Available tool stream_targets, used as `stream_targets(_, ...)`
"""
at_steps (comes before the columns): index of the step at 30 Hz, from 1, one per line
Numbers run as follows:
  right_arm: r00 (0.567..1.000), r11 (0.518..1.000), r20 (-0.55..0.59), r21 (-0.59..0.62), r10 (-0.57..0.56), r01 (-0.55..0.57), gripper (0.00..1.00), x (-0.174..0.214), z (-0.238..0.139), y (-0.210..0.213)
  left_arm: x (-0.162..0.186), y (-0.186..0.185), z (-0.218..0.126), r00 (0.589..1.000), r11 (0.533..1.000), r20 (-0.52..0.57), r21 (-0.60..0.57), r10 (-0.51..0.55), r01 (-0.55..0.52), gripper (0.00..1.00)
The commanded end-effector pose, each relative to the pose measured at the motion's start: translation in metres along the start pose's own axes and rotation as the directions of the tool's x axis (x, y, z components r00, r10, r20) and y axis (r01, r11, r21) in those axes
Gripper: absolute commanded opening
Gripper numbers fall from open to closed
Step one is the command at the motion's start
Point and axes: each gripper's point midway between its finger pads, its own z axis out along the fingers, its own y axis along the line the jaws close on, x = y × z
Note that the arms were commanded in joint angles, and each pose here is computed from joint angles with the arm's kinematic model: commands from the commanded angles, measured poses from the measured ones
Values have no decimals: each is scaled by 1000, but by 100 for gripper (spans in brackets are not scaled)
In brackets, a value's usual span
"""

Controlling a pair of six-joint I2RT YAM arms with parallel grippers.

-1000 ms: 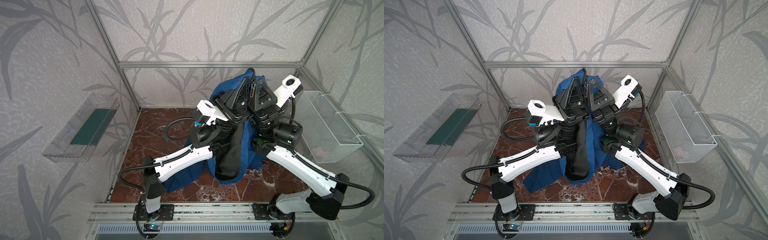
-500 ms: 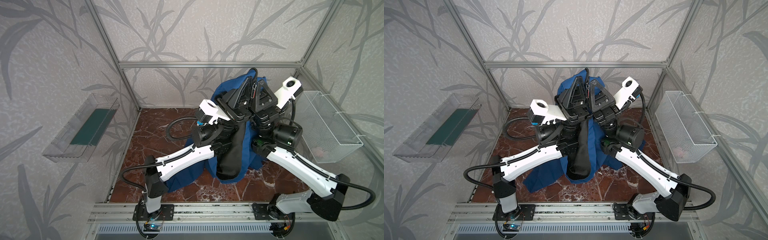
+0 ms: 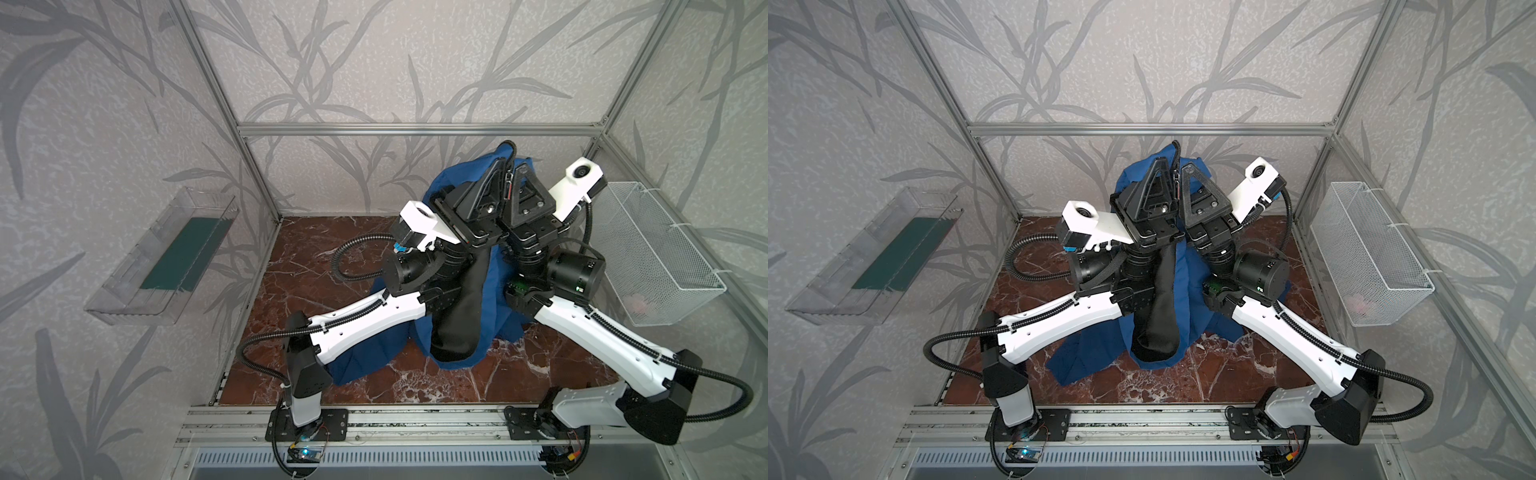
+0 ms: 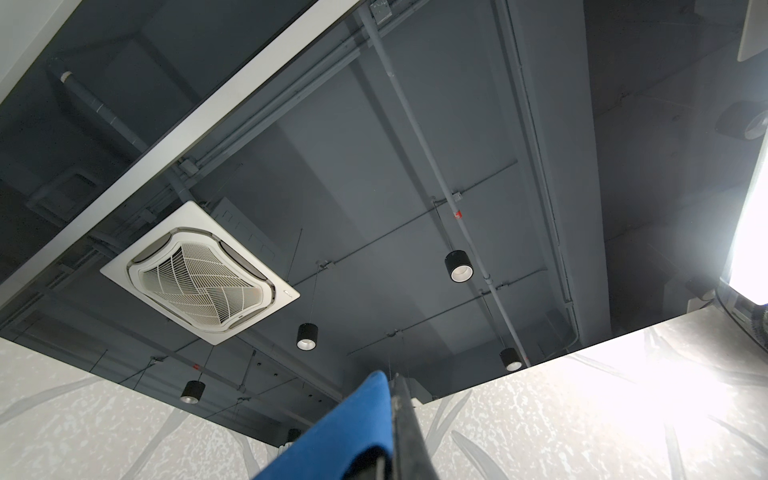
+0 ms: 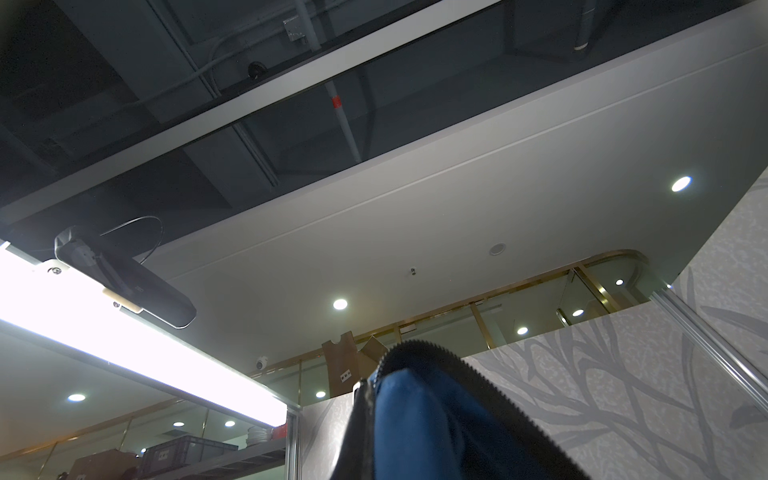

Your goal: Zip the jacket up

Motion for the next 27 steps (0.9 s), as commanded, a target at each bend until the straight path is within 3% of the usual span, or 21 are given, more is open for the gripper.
stream_targets(1, 1000, 998, 26, -65, -17, 19, 0, -10, 3, 23, -27, -7, 7, 999, 999, 54, 37, -8, 6, 0)
stream_targets(27, 998, 997, 45, -58, -53, 55, 0, -20, -1, 29, -36, -6, 6, 999, 999, 46, 35, -6, 4, 0)
